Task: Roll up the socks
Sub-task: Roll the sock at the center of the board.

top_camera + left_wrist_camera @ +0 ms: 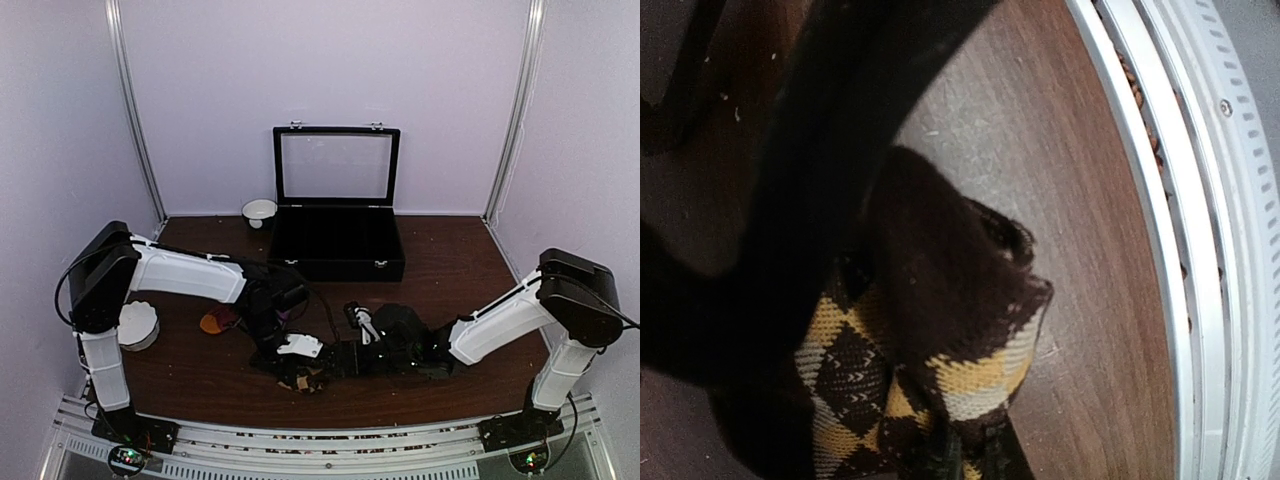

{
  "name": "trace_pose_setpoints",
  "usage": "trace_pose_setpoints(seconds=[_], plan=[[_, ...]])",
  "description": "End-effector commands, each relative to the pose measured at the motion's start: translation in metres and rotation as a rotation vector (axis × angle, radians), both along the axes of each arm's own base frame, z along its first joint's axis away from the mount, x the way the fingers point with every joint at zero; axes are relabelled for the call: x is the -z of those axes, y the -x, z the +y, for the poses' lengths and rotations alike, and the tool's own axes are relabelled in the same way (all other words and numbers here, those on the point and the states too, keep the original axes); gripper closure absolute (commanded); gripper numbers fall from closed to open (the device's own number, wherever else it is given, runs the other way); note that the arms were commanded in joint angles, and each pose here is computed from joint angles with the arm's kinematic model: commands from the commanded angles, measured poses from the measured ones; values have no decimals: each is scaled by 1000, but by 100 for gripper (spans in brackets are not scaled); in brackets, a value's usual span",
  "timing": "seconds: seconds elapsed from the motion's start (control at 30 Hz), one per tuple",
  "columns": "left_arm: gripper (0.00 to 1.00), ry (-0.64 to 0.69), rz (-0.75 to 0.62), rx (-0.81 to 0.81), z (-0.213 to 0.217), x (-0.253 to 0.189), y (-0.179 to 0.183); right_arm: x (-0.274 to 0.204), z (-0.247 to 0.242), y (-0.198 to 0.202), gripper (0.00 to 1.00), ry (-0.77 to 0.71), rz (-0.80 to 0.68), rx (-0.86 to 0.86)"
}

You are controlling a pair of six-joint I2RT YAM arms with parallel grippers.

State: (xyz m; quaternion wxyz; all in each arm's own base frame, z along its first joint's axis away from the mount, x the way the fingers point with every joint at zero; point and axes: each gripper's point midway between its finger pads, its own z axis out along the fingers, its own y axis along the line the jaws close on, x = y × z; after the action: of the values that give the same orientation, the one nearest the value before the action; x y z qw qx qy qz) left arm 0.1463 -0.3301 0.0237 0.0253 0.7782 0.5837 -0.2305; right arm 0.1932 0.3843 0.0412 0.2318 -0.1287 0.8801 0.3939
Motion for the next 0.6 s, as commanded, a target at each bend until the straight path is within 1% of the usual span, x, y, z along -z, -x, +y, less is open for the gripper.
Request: trace_pose_setpoints(seconds=[0.0, 0.03, 0.1, 0.17, 0.2, 0.23, 0.27, 0.37, 0.4, 0.43, 0.5, 0.53, 0.57], plan=[[100, -218, 4, -50, 32, 35, -4, 94, -95, 27, 0, 427, 117, 72], [100, -225, 17, -50, 31, 36, -3, 90, -100, 26, 0, 411, 92, 93], [100, -228, 39, -63, 30, 35, -2, 70, -109, 20, 0, 358, -3, 139], [100, -217, 69, -81, 30, 32, -2, 40, -117, 14, 0, 305, -150, 183], [100, -219, 83, -93, 31, 32, -3, 13, -116, 15, 0, 255, -249, 196], [100, -220, 93, -105, 32, 32, -5, 3, -123, 13, 0, 254, -305, 226], [100, -224, 106, -114, 34, 32, -6, -15, -130, 8, 0, 210, -341, 285], [100, -222, 149, -140, 36, 32, -10, -27, -163, -10, 0, 178, -338, 515], [100, -226, 166, -145, 36, 32, -10, -34, -160, -13, 0, 153, -351, 515], [100, -228, 184, -154, 36, 31, -12, -43, -141, -7, 0, 119, -399, 387], [100, -228, 220, -166, 34, 30, -14, -61, -107, 13, 0, 55, -559, 163], [100, -223, 235, -169, 31, 28, -15, -62, -96, 24, 0, 84, -631, 68], [100, -231, 257, -175, 32, 29, -16, -58, -87, 31, 1, 143, -692, -13]])
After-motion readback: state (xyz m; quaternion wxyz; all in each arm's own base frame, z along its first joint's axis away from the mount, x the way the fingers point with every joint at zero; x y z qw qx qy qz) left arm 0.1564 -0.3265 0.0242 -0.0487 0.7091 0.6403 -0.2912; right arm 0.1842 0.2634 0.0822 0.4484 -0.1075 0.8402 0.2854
